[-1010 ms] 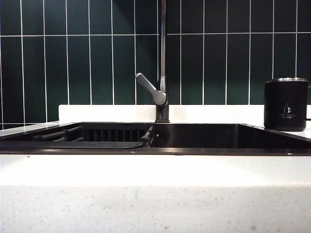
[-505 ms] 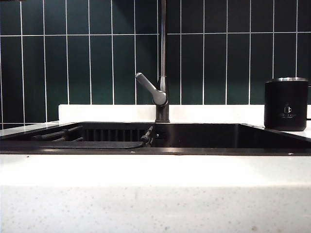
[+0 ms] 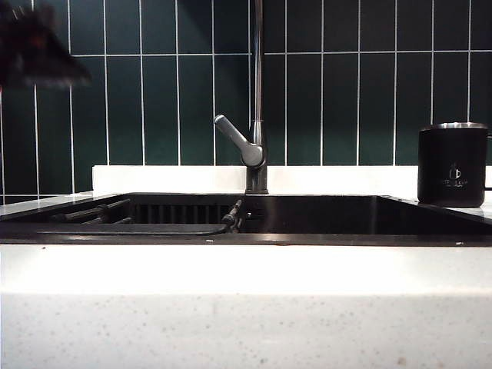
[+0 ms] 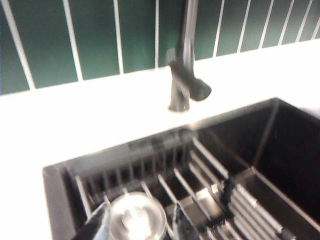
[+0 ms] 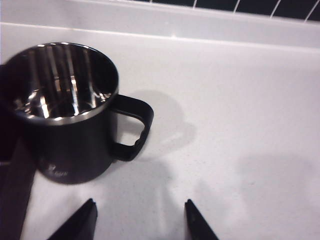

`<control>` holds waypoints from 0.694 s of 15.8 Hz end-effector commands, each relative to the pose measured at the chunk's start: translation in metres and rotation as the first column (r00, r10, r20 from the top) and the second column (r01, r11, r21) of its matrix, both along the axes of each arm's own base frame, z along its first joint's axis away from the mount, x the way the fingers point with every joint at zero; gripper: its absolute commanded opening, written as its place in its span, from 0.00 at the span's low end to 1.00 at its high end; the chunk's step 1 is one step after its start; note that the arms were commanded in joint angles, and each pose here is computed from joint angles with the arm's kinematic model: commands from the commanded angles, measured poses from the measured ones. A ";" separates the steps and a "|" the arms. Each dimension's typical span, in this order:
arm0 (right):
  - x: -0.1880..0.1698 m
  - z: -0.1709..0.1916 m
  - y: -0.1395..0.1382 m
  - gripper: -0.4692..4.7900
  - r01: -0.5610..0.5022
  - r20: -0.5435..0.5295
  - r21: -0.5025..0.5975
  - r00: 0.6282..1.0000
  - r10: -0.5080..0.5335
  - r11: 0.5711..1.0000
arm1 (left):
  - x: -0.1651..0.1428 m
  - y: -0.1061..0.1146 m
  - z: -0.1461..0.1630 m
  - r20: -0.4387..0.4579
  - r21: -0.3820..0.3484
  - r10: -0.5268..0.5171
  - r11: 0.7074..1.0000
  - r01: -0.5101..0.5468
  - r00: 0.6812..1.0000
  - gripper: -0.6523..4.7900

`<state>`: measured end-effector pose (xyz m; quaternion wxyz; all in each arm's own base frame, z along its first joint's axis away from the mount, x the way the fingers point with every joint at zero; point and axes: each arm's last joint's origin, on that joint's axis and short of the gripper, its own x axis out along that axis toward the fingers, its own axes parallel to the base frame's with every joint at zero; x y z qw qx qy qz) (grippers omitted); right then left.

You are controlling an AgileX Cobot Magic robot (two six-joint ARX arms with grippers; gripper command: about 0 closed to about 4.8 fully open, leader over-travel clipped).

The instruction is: Pick up the mug next to the sink, go to the faucet to get some water, pour the water into the sink, and finally put the mug back to its place.

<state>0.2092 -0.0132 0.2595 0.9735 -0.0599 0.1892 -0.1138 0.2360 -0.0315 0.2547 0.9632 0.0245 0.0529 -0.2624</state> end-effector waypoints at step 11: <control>0.075 -0.061 -0.012 0.55 0.134 0.053 0.078 0.989 -0.138 0.988 | 0.077 -0.010 0.032 0.066 0.026 -0.146 0.989 0.144 0.987 0.42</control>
